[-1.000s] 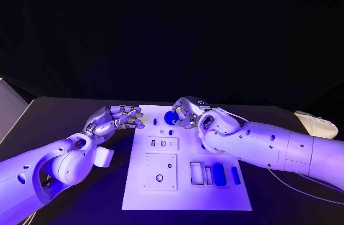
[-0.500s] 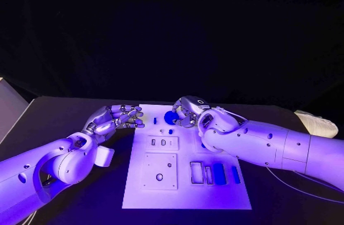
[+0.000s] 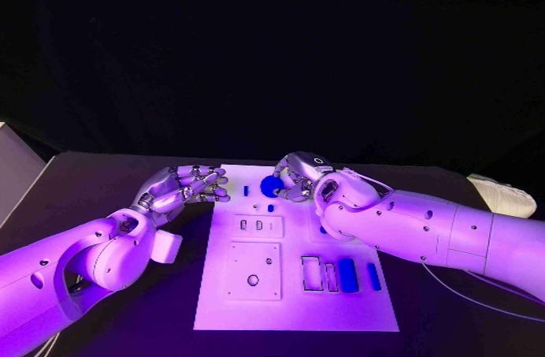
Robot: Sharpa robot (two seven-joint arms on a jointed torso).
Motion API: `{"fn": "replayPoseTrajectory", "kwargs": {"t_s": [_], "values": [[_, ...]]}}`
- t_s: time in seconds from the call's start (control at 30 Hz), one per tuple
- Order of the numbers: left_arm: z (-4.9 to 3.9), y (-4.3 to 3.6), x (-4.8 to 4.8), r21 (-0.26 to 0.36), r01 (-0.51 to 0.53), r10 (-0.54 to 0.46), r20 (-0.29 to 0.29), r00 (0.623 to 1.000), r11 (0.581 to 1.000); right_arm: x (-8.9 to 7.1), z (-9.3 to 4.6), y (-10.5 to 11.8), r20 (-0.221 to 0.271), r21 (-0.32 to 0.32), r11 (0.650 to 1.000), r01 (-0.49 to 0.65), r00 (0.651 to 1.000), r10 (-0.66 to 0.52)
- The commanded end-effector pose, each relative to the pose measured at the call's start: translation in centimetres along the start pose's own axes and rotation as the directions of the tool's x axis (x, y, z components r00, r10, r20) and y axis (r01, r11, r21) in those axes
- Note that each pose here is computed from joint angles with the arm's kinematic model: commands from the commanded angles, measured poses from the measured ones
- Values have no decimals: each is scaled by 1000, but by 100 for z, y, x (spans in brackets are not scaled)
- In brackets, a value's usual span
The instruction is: Assemble the parts on the task board
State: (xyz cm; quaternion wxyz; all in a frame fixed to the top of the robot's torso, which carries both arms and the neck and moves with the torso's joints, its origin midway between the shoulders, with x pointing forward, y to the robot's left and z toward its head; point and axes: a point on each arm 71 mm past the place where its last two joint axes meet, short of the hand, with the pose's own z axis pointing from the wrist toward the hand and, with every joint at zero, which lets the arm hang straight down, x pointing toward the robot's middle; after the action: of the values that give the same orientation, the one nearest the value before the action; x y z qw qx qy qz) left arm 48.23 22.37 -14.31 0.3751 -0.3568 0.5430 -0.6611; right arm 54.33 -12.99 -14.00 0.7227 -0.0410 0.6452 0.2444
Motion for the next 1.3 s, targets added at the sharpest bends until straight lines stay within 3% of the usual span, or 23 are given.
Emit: {"fn": "replayPoseTrajectory", "kwargs": {"t_s": [0.03, 0.6, 0.9, 1.0, 1.17, 1.3], "values": [[6, -6, 25, 7, 5, -5, -22, 1000, 1000, 31, -15, 1, -24, -9, 1000, -7, 1000, 7], [3, -4, 10, 5, 4, -4, -18, 1000, 1000, 53, -67, -73, -92, 0, 999, -43, 995, 43], [4, -1, 5, 4, 4, -4, -16, 1000, 1000, 37, -91, -134, -88, 15, 999, -45, 995, 47], [3, -1, 4, 4, 4, -3, -16, 1000, 1000, 17, -113, -160, -76, 17, 999, -47, 996, 48], [3, 0, -1, 4, 3, -3, -15, 1000, 1000, -84, -214, -225, -4, 1, 997, -74, 997, 74], [-2, -1, -13, 5, 2, -2, -12, 1000, 1000, -206, -344, -323, 51, -7, 986, -166, 985, 166]]}}
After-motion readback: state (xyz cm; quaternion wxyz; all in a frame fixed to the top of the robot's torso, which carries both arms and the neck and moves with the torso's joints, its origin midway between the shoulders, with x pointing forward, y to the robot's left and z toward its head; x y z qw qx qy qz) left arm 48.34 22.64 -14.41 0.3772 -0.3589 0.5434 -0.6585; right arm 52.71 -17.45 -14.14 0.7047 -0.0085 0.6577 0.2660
